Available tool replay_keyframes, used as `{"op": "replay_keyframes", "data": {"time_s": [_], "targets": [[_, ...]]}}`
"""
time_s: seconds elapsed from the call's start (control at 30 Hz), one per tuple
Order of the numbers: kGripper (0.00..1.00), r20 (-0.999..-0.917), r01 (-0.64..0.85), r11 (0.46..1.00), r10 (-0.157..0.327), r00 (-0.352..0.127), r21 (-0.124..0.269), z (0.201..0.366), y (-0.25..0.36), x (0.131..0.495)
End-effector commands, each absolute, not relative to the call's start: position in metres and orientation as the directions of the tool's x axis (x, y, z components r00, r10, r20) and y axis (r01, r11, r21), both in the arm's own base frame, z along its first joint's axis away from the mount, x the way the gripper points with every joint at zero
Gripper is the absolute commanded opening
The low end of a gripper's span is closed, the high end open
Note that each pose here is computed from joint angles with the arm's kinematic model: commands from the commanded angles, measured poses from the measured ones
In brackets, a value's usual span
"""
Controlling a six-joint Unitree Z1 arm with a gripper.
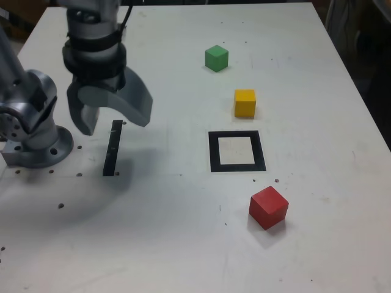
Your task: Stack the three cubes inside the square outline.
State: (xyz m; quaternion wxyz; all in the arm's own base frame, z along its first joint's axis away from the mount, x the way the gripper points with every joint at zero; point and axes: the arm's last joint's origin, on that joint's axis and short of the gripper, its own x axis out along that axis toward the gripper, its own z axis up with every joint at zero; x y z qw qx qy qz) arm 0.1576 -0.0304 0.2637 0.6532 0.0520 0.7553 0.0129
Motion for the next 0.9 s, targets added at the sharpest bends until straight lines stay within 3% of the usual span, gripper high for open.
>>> {"op": "replay_keyframes", "data": {"time_s": [0.0, 0.13, 0.33, 0.6, 0.87], "targets": [[0.91, -0.9864, 0.098, 0.989, 0.12, -0.112, 0.109, 0.284, -0.044, 0.185], [0.91, -0.9835, 0.179, 0.973, 0.162, -0.08, 0.146, 0.307, -0.073, 0.228], [0.91, -0.9845, 0.297, 0.942, 0.174, -0.027, 0.158, 0.326, -0.114, 0.275], [0.91, -0.9835, 0.462, 0.87, 0.179, 0.027, 0.171, 0.329, -0.15, 0.321], [0.95, -0.9812, 0.673, 0.718, 0.181, 0.067, 0.178, 0.319, -0.173, 0.35]]}}
